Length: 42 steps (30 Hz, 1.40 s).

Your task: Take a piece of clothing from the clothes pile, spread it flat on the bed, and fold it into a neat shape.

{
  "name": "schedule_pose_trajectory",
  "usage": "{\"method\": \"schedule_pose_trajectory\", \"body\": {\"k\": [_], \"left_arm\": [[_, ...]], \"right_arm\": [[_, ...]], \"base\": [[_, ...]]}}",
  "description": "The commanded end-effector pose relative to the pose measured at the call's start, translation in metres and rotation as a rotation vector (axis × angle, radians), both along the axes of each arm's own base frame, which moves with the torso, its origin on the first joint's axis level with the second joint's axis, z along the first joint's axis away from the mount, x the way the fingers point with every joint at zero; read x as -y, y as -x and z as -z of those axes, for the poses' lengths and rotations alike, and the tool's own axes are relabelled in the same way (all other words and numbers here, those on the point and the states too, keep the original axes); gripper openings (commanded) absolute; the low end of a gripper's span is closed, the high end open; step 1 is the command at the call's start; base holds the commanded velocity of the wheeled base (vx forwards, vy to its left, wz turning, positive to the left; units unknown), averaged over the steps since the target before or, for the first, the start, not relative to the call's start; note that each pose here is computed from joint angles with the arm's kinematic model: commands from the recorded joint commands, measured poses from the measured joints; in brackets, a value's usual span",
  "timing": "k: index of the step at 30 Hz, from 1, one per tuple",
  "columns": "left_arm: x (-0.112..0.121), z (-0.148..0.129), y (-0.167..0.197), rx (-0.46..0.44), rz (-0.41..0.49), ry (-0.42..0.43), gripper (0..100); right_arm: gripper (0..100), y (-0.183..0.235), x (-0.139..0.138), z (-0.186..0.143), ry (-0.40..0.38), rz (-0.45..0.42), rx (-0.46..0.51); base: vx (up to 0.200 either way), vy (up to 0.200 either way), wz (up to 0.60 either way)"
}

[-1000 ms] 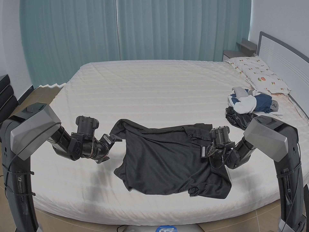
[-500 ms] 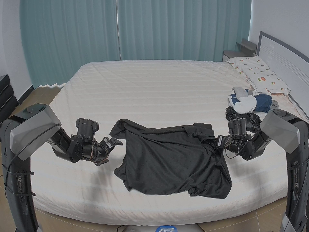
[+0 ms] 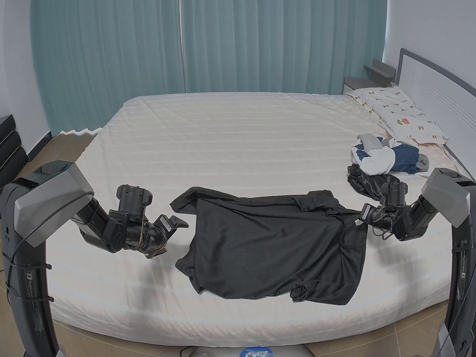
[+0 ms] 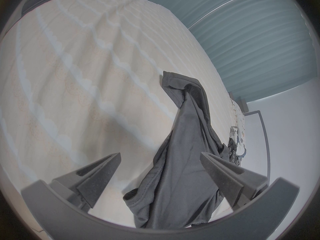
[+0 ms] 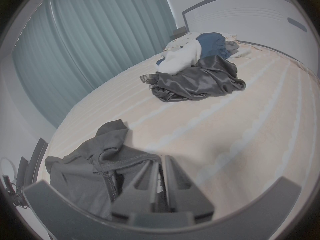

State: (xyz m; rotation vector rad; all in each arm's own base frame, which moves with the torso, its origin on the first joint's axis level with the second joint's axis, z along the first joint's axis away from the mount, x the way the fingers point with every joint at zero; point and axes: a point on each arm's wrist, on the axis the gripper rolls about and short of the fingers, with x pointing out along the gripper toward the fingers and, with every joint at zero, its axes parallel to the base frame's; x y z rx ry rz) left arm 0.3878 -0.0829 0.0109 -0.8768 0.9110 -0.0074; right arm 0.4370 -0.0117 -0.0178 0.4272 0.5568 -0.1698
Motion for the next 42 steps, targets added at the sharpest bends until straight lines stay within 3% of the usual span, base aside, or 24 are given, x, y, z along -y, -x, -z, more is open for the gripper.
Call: {"method": "schedule_pose_trajectory", "body": {"k": [1, 6, 11, 16, 23, 34, 35, 42], "left_arm": [[-0.001, 0.0, 0.004, -0.008, -0.001, -0.004, 100], [-0.002, -0.001, 0.008, -0.014, 0.004, -0.009, 100], [-0.003, 0.003, 0.022, -0.023, 0.074, -0.071, 100], [0.016, 0.008, 0.034, -0.032, 0.159, -0.116, 100], [0.033, 0.007, 0.04, -0.021, 0.177, -0.154, 100], [0.047, 0.014, 0.045, -0.021, 0.155, -0.232, 100], [0.047, 0.015, 0.045, -0.022, 0.152, -0.238, 0], [0.048, 0.017, 0.047, -0.037, 0.148, -0.255, 0]], "right_arm": [[100, -0.003, 0.013, 0.015, -0.008, 0.031, -0.004], [100, -0.001, 0.012, 0.012, -0.075, 0.045, 0.041], [100, 0.016, 0.016, -0.007, -0.125, 0.029, 0.064], [100, 0.03, 0.029, -0.03, -0.194, 0.075, 0.13], [100, 0.067, 0.024, -0.026, -0.242, 0.047, 0.065], [100, 0.103, -0.013, -0.011, -0.365, 0.006, 0.03], [100, 0.105, -0.016, -0.01, -0.375, 0.003, 0.026], [100, 0.122, -0.024, -0.006, -0.406, -0.02, -0.006]], "base": [[0.0, 0.0, 0.0], [0.0, 0.0, 0.0], [0.0, 0.0, 0.0], [0.0, 0.0, 0.0], [0.0, 0.0, 0.0], [0.0, 0.0, 0.0], [0.0, 0.0, 0.0], [0.0, 0.0, 0.0]]}}
